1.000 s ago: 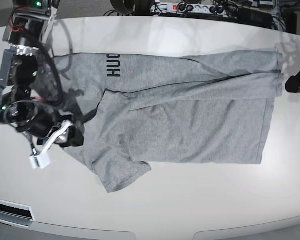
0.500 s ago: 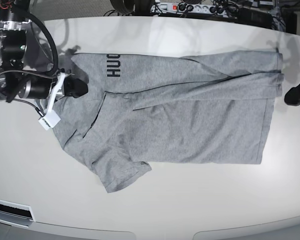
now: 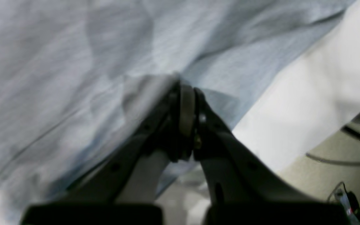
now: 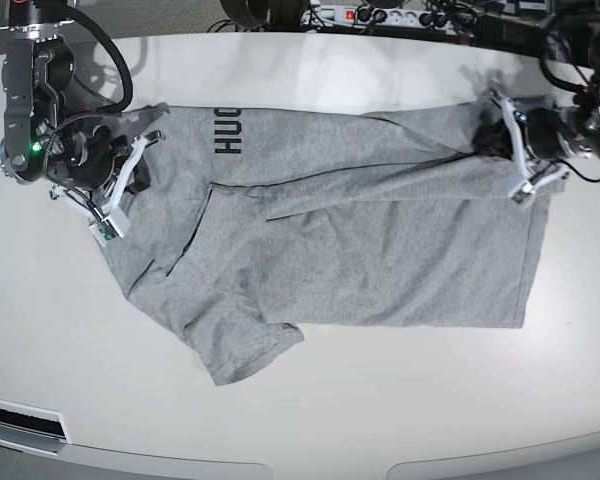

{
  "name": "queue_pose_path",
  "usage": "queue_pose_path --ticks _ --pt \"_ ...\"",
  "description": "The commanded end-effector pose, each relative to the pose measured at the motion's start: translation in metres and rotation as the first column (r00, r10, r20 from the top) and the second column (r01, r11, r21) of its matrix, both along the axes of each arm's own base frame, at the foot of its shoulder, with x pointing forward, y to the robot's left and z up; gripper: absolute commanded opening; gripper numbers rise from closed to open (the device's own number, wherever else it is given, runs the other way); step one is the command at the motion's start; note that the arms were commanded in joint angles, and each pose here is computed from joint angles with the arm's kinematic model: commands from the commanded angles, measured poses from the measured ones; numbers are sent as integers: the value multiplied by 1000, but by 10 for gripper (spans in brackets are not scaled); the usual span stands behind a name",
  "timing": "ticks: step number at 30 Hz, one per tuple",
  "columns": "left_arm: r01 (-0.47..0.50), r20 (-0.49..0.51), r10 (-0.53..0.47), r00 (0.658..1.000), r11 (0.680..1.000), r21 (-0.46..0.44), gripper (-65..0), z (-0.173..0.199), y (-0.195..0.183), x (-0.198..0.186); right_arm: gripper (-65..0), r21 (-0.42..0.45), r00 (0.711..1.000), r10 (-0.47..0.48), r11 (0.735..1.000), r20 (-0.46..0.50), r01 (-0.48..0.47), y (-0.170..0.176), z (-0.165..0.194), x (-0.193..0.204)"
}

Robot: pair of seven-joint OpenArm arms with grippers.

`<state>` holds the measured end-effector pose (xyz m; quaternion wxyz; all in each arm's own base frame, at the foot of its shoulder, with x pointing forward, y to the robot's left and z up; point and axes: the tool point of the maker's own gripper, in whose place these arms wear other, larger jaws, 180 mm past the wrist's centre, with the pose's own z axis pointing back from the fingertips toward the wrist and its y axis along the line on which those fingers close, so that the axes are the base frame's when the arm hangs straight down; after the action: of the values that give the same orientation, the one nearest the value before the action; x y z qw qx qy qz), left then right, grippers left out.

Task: Layout the t-shirt on the table in an organized manner, then fold the t-shirt properly
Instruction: 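Move the right gripper to the folded edge near the black print and grasp, then pull the folded edge with both grippers toward the robot base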

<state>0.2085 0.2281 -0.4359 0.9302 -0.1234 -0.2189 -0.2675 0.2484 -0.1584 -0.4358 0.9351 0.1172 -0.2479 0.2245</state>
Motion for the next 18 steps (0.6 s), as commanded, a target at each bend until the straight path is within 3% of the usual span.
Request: queue_pose_path --ticks 1,4,12,18 --pt "-40 51 39 998 999 27 -650 9 15 15 -650 5 1000 -1 1000 26 1 -3 6 6" --pt "-98 63 96 993 995 26 -650 3 20 18 -650 15 999 -11 1000 43 11 -5 -1 7" --pt "-126 74 122 990 991 43 -650 -11 29 17 -650 21 999 -12 1000 36 11 -7 -10 4" --pt "-83 -33 87 996 992 89 -650 -34 44 -10 -650 -44 999 -26 999 -36 25 -26 -29 -10"
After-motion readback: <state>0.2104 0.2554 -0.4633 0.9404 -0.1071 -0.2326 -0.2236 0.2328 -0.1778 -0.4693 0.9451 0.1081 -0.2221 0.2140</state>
